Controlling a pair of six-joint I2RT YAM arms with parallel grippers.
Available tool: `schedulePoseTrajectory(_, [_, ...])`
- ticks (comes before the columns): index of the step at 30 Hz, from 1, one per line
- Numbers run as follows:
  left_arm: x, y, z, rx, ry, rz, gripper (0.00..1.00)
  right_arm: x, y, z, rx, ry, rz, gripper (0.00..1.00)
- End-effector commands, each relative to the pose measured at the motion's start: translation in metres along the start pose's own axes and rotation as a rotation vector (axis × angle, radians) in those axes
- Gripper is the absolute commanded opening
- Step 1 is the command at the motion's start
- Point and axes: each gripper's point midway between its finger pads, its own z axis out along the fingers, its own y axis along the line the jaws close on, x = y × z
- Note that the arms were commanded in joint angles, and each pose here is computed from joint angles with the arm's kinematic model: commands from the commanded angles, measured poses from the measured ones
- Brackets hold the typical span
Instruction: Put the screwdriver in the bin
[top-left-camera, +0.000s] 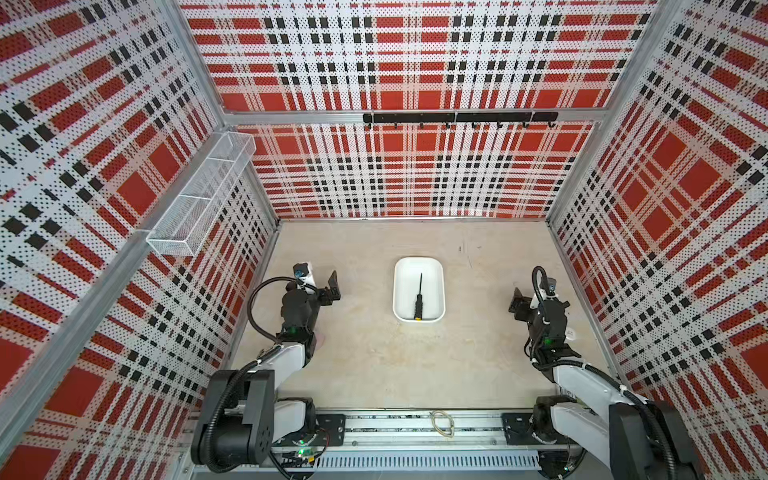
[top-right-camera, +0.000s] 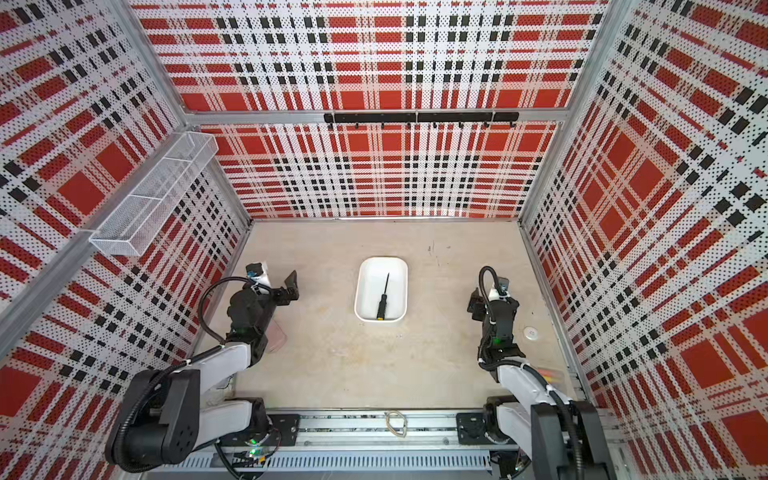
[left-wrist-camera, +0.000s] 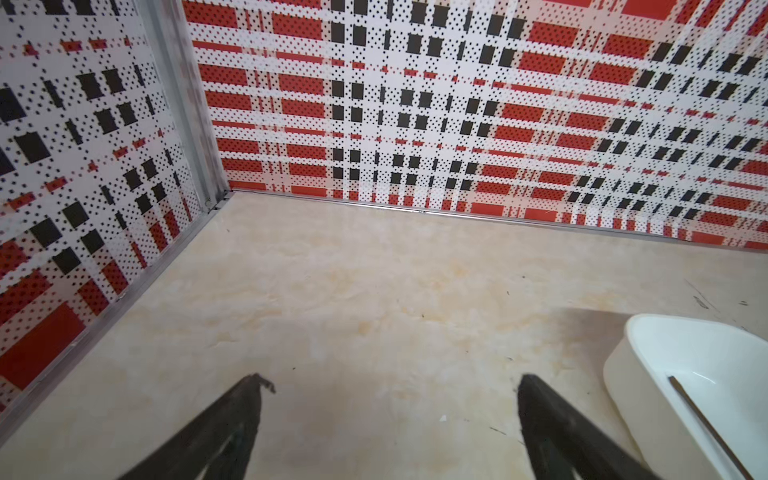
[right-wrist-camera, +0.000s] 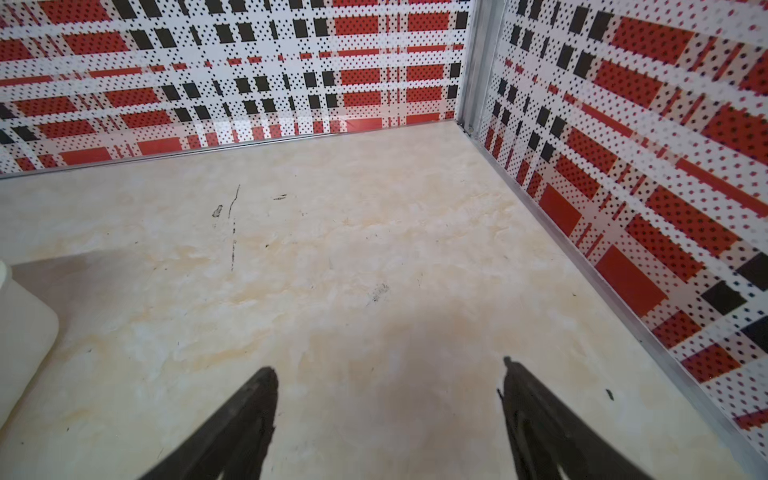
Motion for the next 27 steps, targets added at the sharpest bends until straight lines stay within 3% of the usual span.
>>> schedulePoseTrajectory(1, [-0.014,0.005,-0.003,-0.011,-0.089,0.024,0.98,-0.022,0.007,0.004,-0.045,-0.113,0.015,0.86])
schedulePoseTrajectory(15, [-0.007,0.015,0.003,-0.032,-0.157,0.044,0.98,-0.031,0.017,0.027,-0.085,-0.189,-0.014,0.86])
schedulePoseTrajectory(27, [0.001,0.017,0.006,-0.042,-0.164,0.052,0.98,-0.014,0.019,0.04,-0.098,-0.199,-0.036,0.86])
